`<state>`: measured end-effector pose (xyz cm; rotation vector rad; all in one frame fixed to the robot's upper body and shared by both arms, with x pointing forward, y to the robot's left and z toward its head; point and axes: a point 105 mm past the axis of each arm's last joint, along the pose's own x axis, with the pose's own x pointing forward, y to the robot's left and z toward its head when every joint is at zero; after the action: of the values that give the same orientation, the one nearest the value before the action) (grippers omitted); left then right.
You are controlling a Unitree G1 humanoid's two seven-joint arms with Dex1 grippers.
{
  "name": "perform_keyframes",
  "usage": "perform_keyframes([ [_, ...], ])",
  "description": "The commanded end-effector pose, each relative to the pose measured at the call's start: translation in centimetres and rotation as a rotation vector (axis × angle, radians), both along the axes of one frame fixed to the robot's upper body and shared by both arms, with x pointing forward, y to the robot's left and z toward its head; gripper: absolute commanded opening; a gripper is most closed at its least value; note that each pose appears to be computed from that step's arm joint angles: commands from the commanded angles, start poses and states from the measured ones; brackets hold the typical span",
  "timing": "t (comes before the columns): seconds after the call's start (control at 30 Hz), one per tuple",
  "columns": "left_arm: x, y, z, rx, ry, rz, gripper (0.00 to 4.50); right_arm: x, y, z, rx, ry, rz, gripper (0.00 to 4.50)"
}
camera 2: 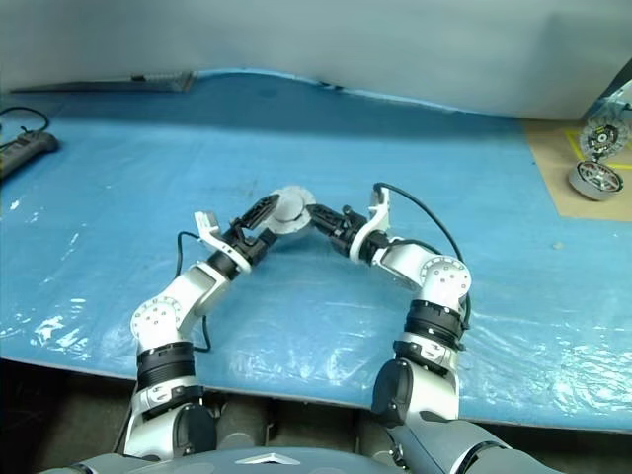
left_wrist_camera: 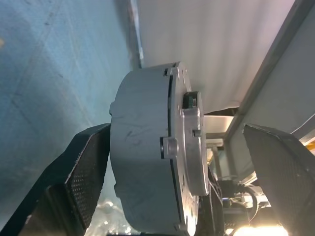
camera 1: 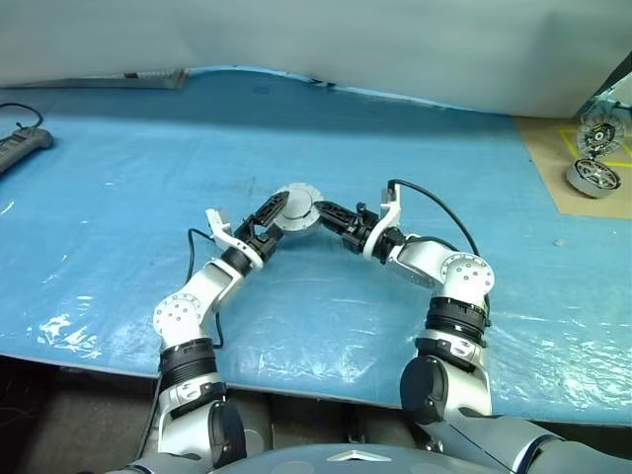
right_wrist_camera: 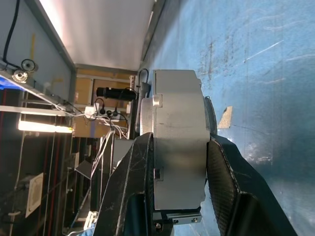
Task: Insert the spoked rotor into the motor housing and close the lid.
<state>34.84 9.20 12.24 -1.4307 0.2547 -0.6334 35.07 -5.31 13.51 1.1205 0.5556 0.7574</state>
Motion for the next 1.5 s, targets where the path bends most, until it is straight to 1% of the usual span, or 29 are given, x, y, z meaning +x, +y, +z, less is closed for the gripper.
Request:
perform_keyframes([
  [0.03,-0.1,-0.8,1.7,-0.081,-0.033,-0.045,4.5,-0.9,1.3,2.0,0.071,-0.065,0.051,1.12],
  [0.13,-0.2,-1.4,1.4,-0.1,-0.011,-0.069,3.89,-1.1,1.5,2.2,0.084,-0.063,0.058,1.12],
  [0.17,-0.1,-1.5,1.5,-0.108,-0.013,-0.07,3.63,-1.1,1.5,2.3,0.087,-0.063,0.062,1.12],
  [0.2,-0.1,-1.5,1.5,-0.112,-0.014,-0.071,3.22,-1.2,1.6,2.4,0.09,-0.062,0.065,1.12],
  [0.27,-0.1,-1.5,1.6,-0.123,-0.017,-0.071,2.54,-1.3,1.7,2.4,0.092,-0.058,0.07,1.12],
  [0.3,-0.1,-1.5,1.7,-0.128,-0.021,-0.072,2.39,-1.4,1.7,2.4,0.091,-0.056,0.073,1.12],
  [0.57,-0.3,-1.3,2.4,-0.152,-0.06,-0.094,2.39,-1.7,1.9,2.2,0.085,-0.045,0.089,1.12],
  [0.63,-0.1,-1.2,2.4,-0.141,-0.061,-0.079,2.39,-1.6,1.6,1.9,0.008,-0.073,0.068,1.12],
  [0.7,0.5,-0.8,2.4,-0.117,-0.056,-0.044,2.39,-1.1,0.8,1.0,-0.137,-0.117,0.015,1.12],
  [0.77,0.8,-0.5,2.3,-0.1,-0.052,-0.022,2.39,-0.6,0.1,0.2,-0.246,-0.155,-0.034,1.12],
  [0.8,1.2,-0.2,1.9,-0.084,-0.034,-0.005,2.39,0.0,-0.7,-0.4,-0.331,-0.181,-0.072,1.87],
  [0.87,2.0,0.5,1.1,-0.031,-0.007,0.017,2.39,1.1,-2.4,-0.9,-0.45,-0.245,-0.143,2.57],
  [0.93,2.7,1.3,0.8,-0.008,0.003,0.04,2.39,1.7,-3.4,-0.8,-0.572,-0.35,-0.171,3.29],
  [1.03,3.6,2.4,0.4,0.029,0.008,0.077,2.39,1.9,-4.2,-0.3,-0.673,-0.489,-0.191,4.34],
  [1.07,4.2,3.0,0.3,0.046,0.013,0.099,2.39,1.8,-4.4,-0.1,-0.698,-0.544,-0.202,4.5],
  [1.17,5.7,4.3,0.2,0.081,0.014,0.145,2.39,1.5,-4.6,0.2,-0.756,-0.653,-0.218,4.5],
  [1.23,6.6,5.1,0.3,0.101,0.011,0.168,2.39,1.2,-4.6,-0.2,-0.817,-0.712,-0.214,4.5],
  [1.33,8.2,6.1,0.4,0.136,0.016,0.208,2.39,0.5,-4.5,-1.4,-0.952,-0.809,-0.187,4.5],
  [1.43,9.8,6.5,0.4,0.2,0.038,0.261,2.39,0.0,-4.5,-2.4,-1.117,-0.935,-0.203,4.5],
  [1.5,10.5,6.4,0.6,0.221,0.043,0.279,2.39,-0.1,-4.5,-2.5,-1.118,-0.96,-0.252,4.5],
])
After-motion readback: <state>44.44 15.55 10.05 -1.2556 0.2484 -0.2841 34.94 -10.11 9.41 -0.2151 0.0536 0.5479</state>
